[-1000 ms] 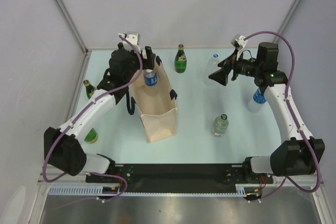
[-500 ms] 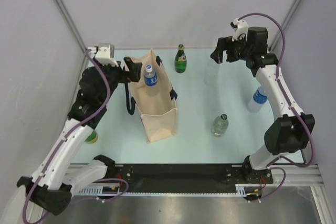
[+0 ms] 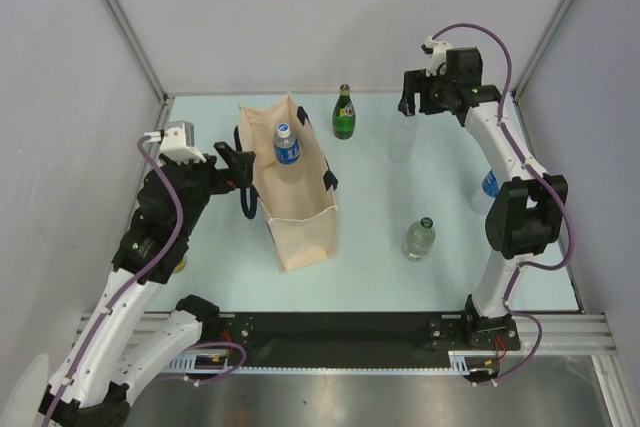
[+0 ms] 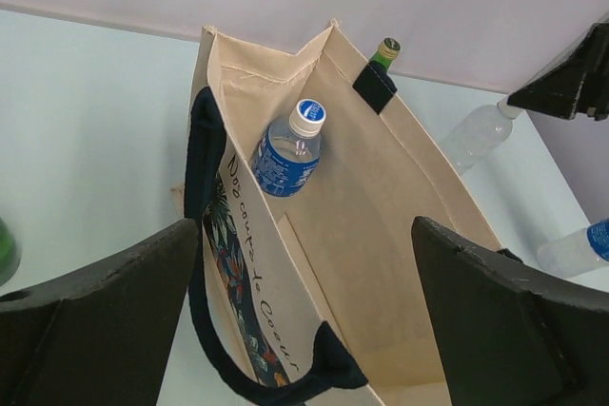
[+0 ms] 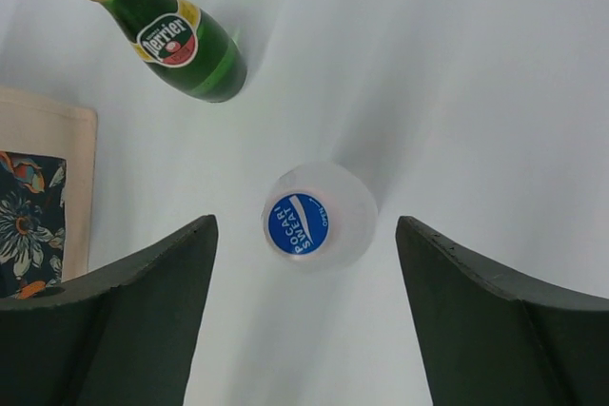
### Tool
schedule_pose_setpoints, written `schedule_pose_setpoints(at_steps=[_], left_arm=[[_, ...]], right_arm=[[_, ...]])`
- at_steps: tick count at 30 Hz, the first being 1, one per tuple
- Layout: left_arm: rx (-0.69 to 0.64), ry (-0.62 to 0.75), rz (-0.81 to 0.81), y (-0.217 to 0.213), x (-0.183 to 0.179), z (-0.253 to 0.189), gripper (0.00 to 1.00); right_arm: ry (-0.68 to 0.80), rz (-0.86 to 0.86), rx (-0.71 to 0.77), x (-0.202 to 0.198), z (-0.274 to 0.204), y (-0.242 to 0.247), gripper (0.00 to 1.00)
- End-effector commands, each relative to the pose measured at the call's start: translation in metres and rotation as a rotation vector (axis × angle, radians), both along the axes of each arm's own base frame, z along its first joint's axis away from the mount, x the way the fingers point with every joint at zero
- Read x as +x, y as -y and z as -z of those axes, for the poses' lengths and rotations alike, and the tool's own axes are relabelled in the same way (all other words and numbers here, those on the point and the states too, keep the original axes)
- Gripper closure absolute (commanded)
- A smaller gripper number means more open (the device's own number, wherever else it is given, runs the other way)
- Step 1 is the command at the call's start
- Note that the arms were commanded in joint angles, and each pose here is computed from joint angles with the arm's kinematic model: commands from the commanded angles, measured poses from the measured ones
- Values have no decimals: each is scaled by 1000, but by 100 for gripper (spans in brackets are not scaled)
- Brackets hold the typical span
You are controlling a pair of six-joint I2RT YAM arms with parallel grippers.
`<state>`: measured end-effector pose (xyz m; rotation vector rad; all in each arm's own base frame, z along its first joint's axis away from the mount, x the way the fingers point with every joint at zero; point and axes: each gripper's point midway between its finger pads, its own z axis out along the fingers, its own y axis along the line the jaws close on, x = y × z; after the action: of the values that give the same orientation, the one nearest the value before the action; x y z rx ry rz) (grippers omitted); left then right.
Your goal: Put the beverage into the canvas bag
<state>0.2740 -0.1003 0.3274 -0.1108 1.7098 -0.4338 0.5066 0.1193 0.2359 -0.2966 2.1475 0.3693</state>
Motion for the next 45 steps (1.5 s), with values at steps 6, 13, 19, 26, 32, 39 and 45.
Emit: schedule_pose_setpoints(at_steps=[6,13,19,26,32,39,45], left_arm=[[-44,-5,-50,-12,-10,-1,0],[-44,-16,-39,-8,-8,-1,0],[-43,-18,-43,-9,-8,-1,0],[-44,-16,-42,-9,-8,-2,0],[-49,-16,-41,-9,-8,-5,0],[-50,-16,-44,-9,-9,-6,0],[-43,-14,-57,-13,-11,-5,0]], right_arm=[[25,-16,-66,19,4,-4,30],[31,-35,-88,23,9,-11,41],[9,-50,-86,20,15,-14,48],[2,-63,-96,18,17,-14,46],[25,-96,-110,14,6,-17,80],[223,-158,-100,-4,-78,-26,100],[368,-243,-54,-37,-146,-55,100]])
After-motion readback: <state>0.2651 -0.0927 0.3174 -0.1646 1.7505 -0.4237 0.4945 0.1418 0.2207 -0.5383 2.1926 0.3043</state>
